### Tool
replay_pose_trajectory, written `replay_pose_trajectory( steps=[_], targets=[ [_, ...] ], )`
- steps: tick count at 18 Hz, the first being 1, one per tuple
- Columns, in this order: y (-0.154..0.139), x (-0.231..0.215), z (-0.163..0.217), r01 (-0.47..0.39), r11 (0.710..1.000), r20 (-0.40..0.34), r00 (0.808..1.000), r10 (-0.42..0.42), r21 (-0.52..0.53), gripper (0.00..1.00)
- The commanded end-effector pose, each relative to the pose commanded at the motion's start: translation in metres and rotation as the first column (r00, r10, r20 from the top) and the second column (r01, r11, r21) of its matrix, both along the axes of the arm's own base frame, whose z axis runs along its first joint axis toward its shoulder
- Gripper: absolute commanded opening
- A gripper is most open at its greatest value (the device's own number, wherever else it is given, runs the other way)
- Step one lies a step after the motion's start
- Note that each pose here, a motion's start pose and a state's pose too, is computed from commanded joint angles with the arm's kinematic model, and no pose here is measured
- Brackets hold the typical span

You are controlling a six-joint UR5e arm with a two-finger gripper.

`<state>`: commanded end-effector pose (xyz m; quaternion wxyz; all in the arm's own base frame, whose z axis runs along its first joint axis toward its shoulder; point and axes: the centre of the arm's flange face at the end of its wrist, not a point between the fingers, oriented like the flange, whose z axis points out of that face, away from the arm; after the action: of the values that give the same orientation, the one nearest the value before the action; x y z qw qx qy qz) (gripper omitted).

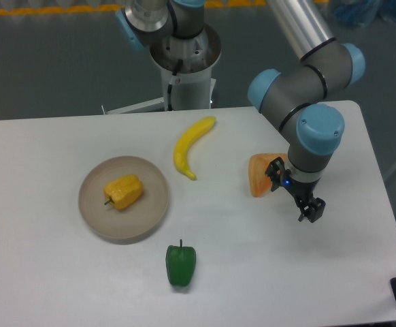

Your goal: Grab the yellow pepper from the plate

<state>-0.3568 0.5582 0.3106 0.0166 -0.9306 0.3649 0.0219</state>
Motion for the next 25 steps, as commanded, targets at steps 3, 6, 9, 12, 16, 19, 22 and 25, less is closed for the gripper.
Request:
replay_pose_trajectory(
  steps=[3,6,9,12,16,19,22,25],
  targets=[
    [0.000,0.000,0.000,-0.002,1.000,0.000,1.000,0.002,0.000,1.00],
    [0.001,0.001,0.000,-0.003,1.000,0.001,1.000,0.003,0.001,1.00],
    [0.009,0.023,-0.005,-0.062,0.998,0.016,0.998,0.062,-0.004,1.00],
    [0.022,0.065,0.000,-0.038,0.999,0.023,0.999,0.038,-0.003,1.00],
    [0.038,0.148,0.007,-0.045,0.999,0.034,0.998,0.045,0.000,1.00],
    [0.054,0.236,0.004,-0.014,1.000,0.044,0.999,0.015,-0.012,1.00],
    [0.047,0.294,-0.006,-0.020,0.999,0.066,0.998,0.022,-0.033,1.00],
    [0.036,0.331,-0.015,-0.071,0.996,0.118,0.990,0.077,-0.054,1.00]
  ],
)
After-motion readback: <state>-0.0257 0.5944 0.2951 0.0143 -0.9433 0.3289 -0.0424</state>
